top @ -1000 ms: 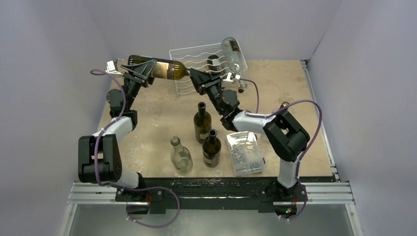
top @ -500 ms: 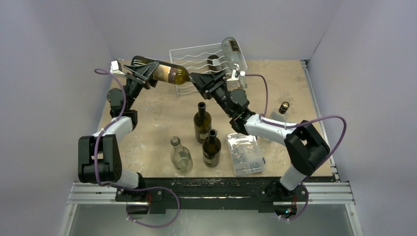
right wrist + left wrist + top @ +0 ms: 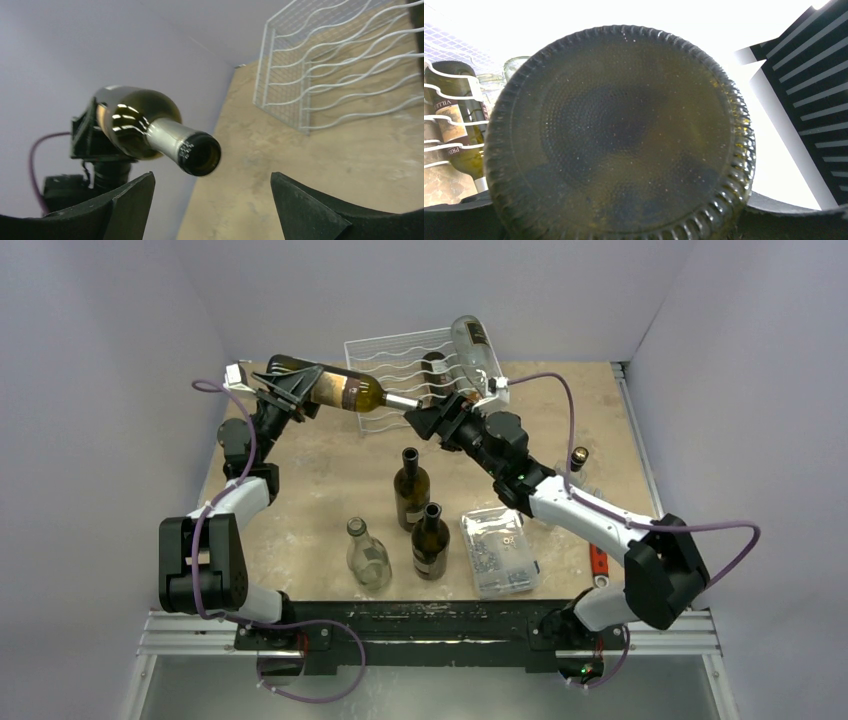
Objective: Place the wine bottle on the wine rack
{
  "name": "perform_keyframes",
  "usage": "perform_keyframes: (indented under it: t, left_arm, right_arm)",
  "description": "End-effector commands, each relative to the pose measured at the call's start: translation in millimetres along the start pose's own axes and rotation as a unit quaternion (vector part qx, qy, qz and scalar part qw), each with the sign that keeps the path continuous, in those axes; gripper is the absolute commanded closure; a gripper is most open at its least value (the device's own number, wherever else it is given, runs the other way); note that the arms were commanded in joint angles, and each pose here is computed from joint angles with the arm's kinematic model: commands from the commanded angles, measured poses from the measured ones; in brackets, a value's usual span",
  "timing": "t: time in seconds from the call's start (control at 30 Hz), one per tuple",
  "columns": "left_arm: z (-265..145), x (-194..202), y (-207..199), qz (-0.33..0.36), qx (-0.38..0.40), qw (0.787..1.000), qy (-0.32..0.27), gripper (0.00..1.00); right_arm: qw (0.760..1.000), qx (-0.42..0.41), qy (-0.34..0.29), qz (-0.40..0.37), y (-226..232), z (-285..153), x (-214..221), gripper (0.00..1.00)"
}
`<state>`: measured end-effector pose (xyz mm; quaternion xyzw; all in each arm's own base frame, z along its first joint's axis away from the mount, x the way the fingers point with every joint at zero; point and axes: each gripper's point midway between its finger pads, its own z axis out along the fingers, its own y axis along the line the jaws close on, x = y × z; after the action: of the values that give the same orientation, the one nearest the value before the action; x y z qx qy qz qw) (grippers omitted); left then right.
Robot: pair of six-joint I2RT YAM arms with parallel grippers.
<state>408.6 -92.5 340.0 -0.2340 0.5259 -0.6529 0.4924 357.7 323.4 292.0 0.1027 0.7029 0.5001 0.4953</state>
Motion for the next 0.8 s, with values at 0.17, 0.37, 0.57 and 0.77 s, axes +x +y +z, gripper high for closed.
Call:
perform_keyframes:
  t: [0.17, 0.37, 0.57, 0.77]
  left_arm:
    - [3.8, -8.4, -52.0, 0.043, 0.071, 0.996, -0.012, 1.00]
    - [5.7, -3.9, -52.7, 0.045, 0.069, 0.997, 0.000, 1.00]
    - [9.6, 6.2, -54.5, 0.051, 0.064, 0.996, 0.024, 1.00]
    - [10.9, 8.7, -50.9, 0.054, 0.055, 0.996, 0.032, 1.00]
  right_arm:
    - [0.955, 0.035, 0.042, -0.290, 13.1, -23.1, -36.4, 0.10]
    - [0.894, -0.004, 0.105, -0.436, 42.8, -14.8, -46.0, 0.06]
    - [0.822, -0.003, 0.179, -0.540, 41.6, 2.5, -38.3, 0.05]
    - [0.782, 0.001, 0.181, -0.596, 54.3, 27.6, -24.7, 0.06]
